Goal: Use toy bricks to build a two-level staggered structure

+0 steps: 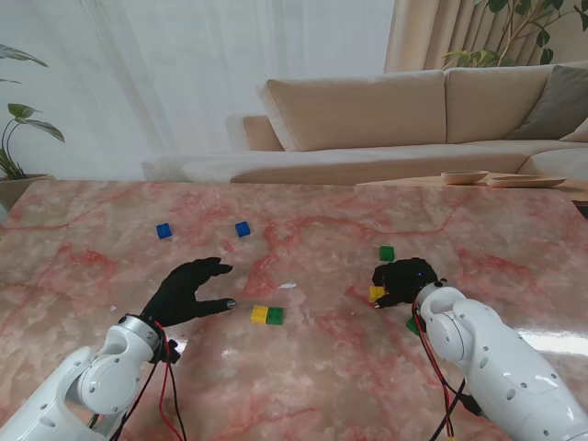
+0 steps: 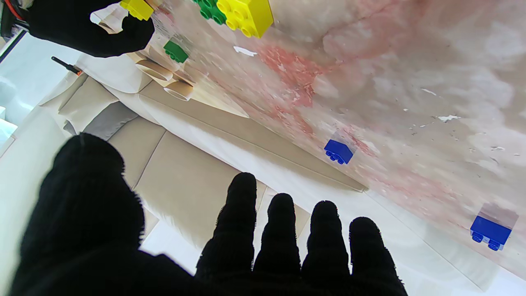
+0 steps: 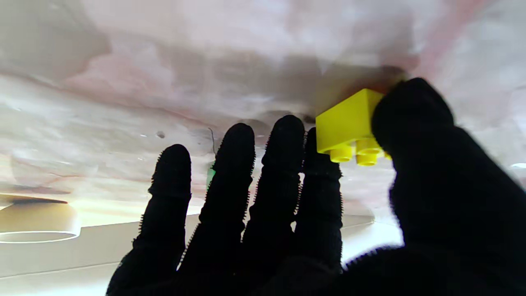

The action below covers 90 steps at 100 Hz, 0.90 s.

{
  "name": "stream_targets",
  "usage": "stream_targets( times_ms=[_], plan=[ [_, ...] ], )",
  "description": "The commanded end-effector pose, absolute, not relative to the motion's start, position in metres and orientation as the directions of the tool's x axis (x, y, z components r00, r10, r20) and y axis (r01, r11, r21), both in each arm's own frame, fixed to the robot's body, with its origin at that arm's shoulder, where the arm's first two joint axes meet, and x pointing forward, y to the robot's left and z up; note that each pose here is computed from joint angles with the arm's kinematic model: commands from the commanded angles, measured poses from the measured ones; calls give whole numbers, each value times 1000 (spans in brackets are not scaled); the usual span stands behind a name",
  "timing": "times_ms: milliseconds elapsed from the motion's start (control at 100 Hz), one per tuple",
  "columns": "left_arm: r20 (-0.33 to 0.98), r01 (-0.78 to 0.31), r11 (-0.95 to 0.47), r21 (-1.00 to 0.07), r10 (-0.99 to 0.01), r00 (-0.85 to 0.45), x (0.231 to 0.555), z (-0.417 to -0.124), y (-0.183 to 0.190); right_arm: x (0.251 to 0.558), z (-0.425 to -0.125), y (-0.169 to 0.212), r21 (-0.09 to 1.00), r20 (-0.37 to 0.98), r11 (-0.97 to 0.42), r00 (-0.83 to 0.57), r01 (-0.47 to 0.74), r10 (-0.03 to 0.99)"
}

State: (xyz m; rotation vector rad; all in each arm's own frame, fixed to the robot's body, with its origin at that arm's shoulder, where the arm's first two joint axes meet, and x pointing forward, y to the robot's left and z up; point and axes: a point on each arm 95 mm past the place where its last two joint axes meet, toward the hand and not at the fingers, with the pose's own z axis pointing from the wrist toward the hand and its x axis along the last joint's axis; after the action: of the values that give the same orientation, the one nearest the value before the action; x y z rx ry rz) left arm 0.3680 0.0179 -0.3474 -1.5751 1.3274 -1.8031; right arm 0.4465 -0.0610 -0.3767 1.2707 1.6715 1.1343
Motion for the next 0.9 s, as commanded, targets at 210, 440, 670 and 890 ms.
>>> stream_targets(
  times_ms=[210, 440, 670, 890],
  plan=[
    [550, -298, -473, -829, -787, -279, 371, -347, 15, 428, -370, -33, 956, -29, 95, -232, 278, 972],
    [552, -305, -472, -827, -785, -281, 375, -343, 13, 415, -361, 1, 967, -22, 80, -231, 243, 973],
    [557, -312, -474, -824, -781, -285, 377, -342, 11, 408, -363, 34, 972, 10, 52, -261, 230, 965],
    [558, -316, -473, -822, -780, -285, 378, -342, 10, 408, -372, 59, 970, 48, 25, -291, 241, 955]
  ],
)
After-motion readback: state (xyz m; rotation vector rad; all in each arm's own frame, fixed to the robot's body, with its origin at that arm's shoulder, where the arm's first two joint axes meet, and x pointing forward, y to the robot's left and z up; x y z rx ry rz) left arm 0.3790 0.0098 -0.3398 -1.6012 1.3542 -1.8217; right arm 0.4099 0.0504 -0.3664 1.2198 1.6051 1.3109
